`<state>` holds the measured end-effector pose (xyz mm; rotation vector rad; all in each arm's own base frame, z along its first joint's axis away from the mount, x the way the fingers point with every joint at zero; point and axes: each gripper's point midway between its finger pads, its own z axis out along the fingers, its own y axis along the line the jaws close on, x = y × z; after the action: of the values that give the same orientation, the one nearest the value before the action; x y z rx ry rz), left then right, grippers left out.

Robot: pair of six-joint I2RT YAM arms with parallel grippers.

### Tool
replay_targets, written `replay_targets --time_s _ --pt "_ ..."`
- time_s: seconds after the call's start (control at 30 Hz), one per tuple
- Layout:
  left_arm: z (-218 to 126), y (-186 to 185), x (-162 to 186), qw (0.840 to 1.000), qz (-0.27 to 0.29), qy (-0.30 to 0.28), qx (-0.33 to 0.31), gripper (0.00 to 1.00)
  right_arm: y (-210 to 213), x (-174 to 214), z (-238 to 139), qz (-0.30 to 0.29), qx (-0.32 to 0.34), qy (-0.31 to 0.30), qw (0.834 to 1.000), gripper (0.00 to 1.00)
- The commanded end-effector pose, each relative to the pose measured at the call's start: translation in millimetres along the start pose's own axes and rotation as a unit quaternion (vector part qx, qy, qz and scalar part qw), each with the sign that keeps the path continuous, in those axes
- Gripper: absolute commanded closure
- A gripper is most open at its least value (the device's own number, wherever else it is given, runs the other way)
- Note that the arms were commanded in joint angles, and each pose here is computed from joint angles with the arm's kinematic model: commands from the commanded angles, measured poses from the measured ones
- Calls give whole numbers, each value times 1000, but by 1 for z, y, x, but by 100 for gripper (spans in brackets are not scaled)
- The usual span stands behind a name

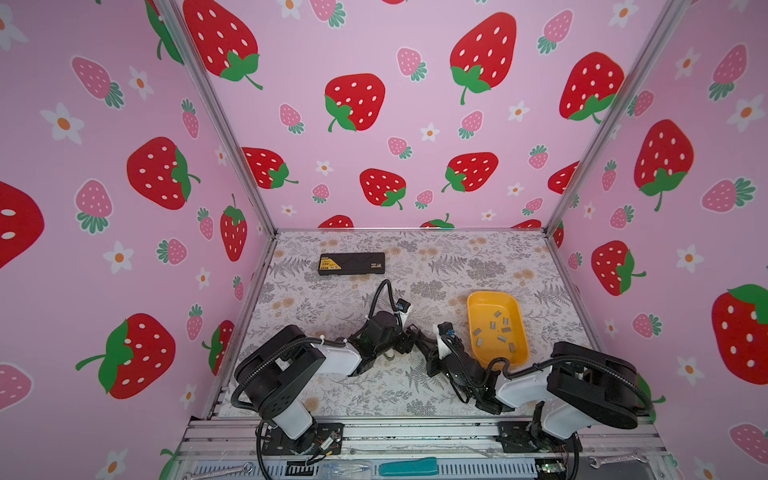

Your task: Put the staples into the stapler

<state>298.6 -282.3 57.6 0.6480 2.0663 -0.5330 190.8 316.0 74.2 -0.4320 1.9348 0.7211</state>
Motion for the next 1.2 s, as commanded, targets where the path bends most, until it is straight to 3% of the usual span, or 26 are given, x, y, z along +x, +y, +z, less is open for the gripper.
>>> replay_targets --time_s 0.0,0.27,0.4,0.83,1.03,1.17 --pt "4 -3 -19 1000 9 -29 1 26 -34 73 -11 -20 40 113 993 81" --pt "6 -3 -17 999 11 -30 1 26 -37 93 -8 -9 39 123 992 82" --pt "4 -2 -25 999 10 -36 -4 26 -29 82 -4 -13 33 116 993 81" --pt "-50 15 -88 993 -2 -106 -57 24 11 -22 -23 -37 10 50 998 40" --pt "-86 51 -87 984 -62 -100 -134 22 -25 -24 -21 -51 109 79 990 4" --pt "-104 77 -76 977 -107 -91 -160 21 -39 -2 -9 -49 121 135 982 0"
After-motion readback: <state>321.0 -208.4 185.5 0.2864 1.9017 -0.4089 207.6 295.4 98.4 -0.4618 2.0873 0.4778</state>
